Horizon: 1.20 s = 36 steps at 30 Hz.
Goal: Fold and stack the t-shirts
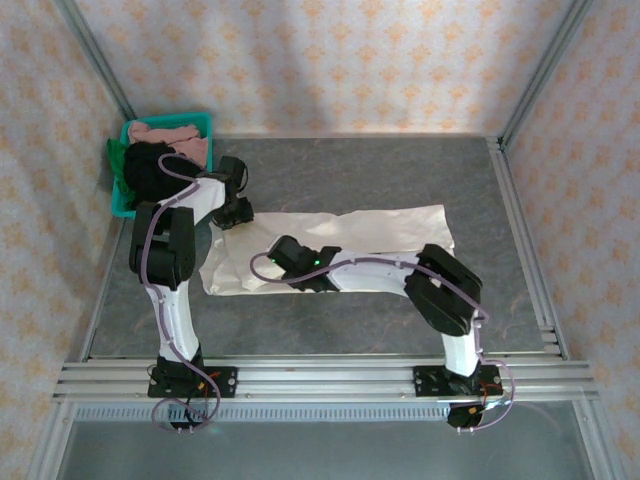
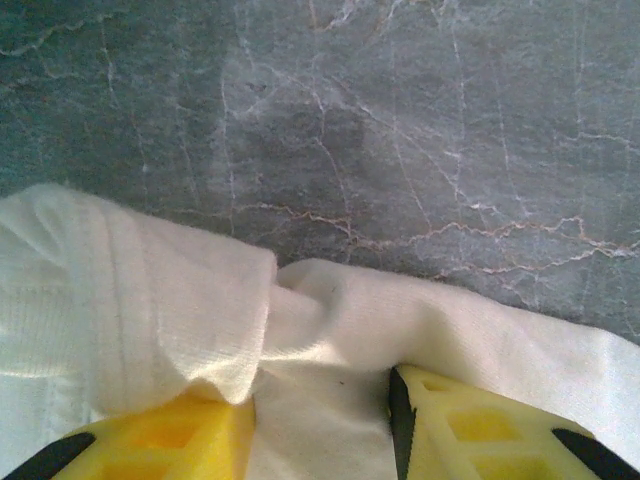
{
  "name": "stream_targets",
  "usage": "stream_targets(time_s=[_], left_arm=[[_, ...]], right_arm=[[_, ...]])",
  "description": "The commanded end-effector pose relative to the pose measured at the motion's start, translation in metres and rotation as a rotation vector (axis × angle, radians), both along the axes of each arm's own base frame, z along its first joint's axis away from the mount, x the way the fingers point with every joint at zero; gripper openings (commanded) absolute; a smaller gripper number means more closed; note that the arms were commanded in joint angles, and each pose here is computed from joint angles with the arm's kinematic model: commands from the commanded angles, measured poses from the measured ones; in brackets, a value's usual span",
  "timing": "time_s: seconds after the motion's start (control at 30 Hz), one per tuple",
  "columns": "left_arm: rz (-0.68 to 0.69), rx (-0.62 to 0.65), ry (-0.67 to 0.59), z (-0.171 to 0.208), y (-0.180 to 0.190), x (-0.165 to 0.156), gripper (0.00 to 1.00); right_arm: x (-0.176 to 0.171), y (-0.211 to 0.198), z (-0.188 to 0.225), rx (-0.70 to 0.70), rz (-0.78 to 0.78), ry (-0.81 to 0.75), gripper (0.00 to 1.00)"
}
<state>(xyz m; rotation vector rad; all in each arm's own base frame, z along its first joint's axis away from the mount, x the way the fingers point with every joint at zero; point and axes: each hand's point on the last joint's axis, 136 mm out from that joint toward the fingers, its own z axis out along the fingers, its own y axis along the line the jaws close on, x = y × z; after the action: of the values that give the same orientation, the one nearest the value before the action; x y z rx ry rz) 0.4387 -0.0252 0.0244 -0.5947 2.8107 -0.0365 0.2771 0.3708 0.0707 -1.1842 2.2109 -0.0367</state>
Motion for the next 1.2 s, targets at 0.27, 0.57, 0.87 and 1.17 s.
stream_targets(time_s=[0.27, 0.57, 0.87, 1.17], left_arm=[[-0.020, -0.004, 0.010, 0.009, 0.000, -0.002, 0.41], [-0.026, 0.018, -0.122, 0.062, -0.016, -0.037, 0.50], [-0.207, 0.041, -0.125, 0.050, -0.096, -0.101, 0.51], [-0.180, 0.102, 0.026, -0.003, -0.074, -0.183, 0.38]], right_arm=[[-0.025, -0.021, -0.003, -0.015, 0.032, 0.058, 0.33], [0.047, -0.066, 0.028, 0.170, -0.340, -0.061, 0.44], [0.102, -0.153, 0.002, 0.290, -0.794, 0.072, 0.49], [0.099, -0.214, -0.033, 0.255, -1.010, 0.152, 0.55]])
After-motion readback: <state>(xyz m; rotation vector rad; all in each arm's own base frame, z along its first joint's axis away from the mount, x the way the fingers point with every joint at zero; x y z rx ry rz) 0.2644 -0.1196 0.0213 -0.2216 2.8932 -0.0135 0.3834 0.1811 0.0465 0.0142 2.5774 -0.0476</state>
